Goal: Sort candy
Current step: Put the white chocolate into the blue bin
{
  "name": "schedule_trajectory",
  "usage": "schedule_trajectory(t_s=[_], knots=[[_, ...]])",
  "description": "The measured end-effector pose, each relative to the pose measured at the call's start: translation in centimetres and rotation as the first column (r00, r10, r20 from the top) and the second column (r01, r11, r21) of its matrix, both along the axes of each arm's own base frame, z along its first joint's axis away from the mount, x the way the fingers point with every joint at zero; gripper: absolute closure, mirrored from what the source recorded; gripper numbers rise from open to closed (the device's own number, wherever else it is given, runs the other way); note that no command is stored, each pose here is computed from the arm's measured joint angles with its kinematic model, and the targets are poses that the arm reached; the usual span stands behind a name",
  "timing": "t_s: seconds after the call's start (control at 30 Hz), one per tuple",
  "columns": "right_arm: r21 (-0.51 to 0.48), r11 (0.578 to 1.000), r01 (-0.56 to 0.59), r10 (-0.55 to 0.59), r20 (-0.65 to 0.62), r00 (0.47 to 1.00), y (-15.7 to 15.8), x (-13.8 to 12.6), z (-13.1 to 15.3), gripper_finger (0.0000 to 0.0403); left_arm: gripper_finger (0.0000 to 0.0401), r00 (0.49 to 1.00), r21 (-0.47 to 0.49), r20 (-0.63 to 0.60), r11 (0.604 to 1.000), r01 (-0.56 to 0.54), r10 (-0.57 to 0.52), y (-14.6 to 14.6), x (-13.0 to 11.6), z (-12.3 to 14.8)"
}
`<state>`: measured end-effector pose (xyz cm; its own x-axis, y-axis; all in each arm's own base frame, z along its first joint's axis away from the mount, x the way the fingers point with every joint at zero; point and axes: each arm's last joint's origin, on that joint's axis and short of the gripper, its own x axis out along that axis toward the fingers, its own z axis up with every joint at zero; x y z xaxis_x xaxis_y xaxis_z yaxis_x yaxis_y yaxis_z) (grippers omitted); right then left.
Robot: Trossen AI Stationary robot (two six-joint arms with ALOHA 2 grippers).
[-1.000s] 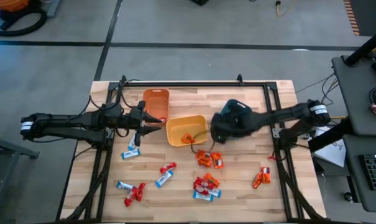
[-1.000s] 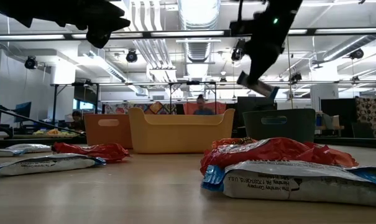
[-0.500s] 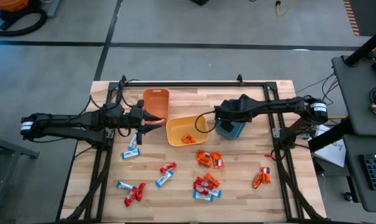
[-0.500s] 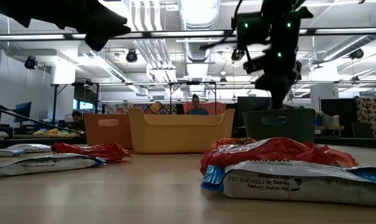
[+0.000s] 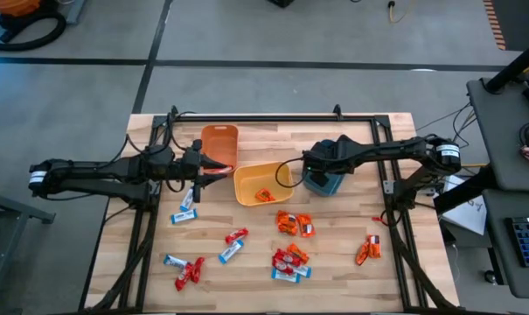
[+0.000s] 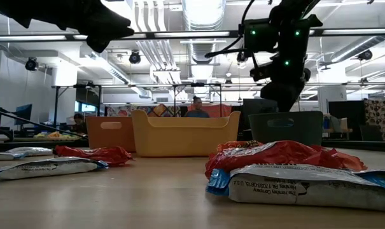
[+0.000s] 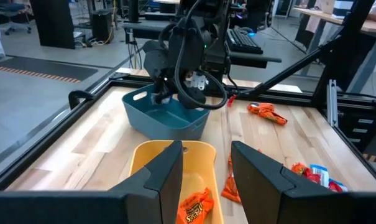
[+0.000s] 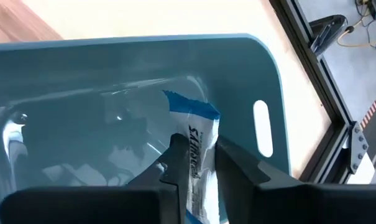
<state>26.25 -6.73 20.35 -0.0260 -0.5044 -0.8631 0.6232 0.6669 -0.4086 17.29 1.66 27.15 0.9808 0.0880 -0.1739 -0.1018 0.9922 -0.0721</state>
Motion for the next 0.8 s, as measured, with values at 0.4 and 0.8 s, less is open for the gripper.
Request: schedule_trajectory(t_s=[0.4, 0.8], knots=[[0.029, 1.0, -0.003, 0.002, 0.009, 1.0, 0.1, 0.1, 0.0, 0.0263, 0.0283, 0.987, 0.06, -0.022, 0.986, -0.158, 0.159, 1.0, -0.2, -0.2], [-0.04, 0.973, -0.228, 0.232, 0.171, 0.958, -0.9, 3.1, 4.8, 0.0255, 0.0288, 0.975, 0.155, -0.085, 0.969, -0.191, 0.206, 4.8, -0.4, -0.9]])
